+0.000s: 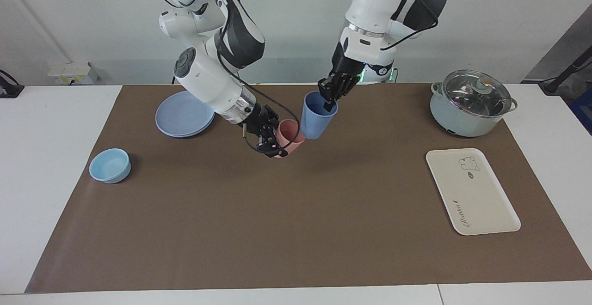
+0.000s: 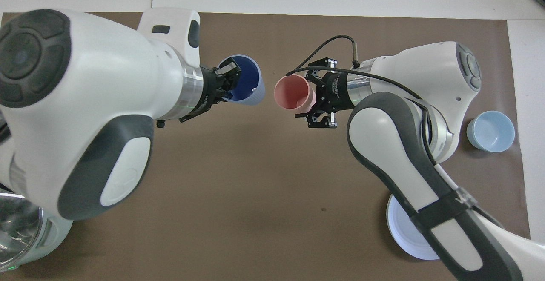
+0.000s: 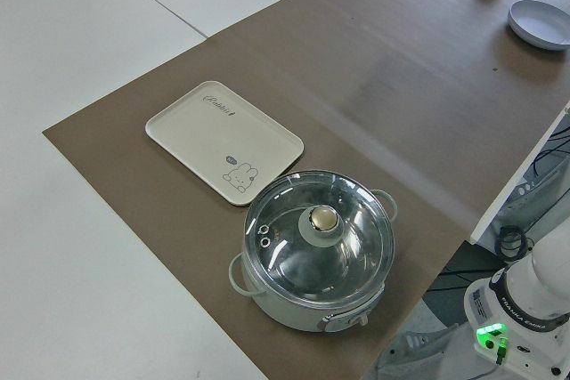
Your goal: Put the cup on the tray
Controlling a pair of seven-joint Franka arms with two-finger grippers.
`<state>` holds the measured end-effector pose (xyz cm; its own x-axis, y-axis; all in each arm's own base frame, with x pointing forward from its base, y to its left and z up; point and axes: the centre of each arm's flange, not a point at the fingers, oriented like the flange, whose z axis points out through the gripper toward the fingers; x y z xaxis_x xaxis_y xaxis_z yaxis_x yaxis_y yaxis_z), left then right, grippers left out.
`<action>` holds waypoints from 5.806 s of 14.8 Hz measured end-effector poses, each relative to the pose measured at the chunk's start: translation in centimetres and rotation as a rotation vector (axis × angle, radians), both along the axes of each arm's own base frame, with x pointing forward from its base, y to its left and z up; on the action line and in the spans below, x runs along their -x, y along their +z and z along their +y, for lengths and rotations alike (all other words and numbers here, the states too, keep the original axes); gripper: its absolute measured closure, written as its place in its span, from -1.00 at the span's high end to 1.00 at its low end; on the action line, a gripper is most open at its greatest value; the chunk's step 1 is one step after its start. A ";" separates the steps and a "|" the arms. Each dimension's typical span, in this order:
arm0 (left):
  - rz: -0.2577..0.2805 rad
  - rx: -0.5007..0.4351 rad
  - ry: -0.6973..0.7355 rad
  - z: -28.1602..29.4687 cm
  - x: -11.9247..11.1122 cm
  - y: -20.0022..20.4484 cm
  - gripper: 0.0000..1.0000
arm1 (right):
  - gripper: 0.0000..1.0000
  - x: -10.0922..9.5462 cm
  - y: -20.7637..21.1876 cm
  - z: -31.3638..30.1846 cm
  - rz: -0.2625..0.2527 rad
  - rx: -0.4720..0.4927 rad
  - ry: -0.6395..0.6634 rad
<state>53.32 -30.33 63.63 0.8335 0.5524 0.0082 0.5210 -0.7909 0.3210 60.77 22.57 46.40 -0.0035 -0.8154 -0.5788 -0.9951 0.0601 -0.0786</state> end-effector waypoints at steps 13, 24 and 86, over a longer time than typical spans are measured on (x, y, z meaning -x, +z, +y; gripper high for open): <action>0.001 -0.136 -0.242 34.9 -3.4 -13.1 -0.90 | 0.60 -2.9 -10.9 -24.4 -0.052 -0.195 -0.044; -0.018 -0.176 -0.351 45.4 -5.6 -24.1 -0.90 | 0.60 -3.1 -17.3 -35.2 -0.040 -0.309 -0.053; 0.138 -0.272 -0.694 26.5 0.1 -1.3 1.00 | 0.99 5.5 14.3 -20.0 -0.415 0.550 1.464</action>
<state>53.18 -3.86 62.36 0.9925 -0.1064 -0.0600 -0.1044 -0.9939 0.0355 55.26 2.59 60.66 0.9970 -0.0775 0.0060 -0.0772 -0.9965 -0.0334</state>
